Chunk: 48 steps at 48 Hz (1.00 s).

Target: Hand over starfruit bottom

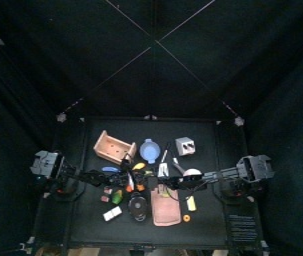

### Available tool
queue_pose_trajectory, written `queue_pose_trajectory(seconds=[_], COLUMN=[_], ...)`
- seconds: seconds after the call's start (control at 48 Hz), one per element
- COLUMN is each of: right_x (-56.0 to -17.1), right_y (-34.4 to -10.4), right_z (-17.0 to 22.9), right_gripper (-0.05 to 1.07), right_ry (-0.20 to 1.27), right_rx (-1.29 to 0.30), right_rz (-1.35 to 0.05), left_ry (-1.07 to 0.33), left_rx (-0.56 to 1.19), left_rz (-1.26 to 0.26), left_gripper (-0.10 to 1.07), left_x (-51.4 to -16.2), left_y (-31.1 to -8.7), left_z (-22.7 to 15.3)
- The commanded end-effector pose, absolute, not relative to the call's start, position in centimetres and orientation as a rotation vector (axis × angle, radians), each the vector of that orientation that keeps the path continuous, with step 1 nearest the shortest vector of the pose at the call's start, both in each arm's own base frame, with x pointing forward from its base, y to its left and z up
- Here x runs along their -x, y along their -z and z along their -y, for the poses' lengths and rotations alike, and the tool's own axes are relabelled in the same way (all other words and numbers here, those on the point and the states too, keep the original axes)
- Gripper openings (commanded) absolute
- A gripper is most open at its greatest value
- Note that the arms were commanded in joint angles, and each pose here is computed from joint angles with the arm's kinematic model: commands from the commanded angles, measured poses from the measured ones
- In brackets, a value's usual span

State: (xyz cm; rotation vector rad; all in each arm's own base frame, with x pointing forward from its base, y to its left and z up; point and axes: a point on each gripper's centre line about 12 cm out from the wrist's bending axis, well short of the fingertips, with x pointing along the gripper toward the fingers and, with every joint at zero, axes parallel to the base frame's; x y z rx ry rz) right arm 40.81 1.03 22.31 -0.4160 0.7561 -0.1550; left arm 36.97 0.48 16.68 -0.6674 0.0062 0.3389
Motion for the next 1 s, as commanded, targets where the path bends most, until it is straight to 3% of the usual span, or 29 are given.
queue_pose_trajectory(seconds=[0.0,0.125,0.396,0.979], right_x=[-41.1,-41.1,-40.8,-40.1], right_y=[-24.3,-24.5,-24.6,-25.4], right_z=[-1.3,-1.3,-1.3,-1.2], right_gripper=[0.77,0.81,1.03,1.04], right_ry=[0.157,0.156,0.156,0.164], right_rx=[0.39,0.383,0.372,0.369], right_rz=[-0.702,-0.697,-0.694,-0.681], left_ry=[-0.334,-0.337,-0.338,-0.341], left_rx=[0.667,0.666,0.663,0.661], left_rz=[0.022,0.018,0.013,0.002], left_gripper=[0.62,0.62,0.62,0.62], left_x=[-37.2,-37.1,-36.9,-36.4], left_y=[-17.5,-17.4,-17.2,-17.0], left_z=[-0.7,-0.7,-0.7,-0.8])
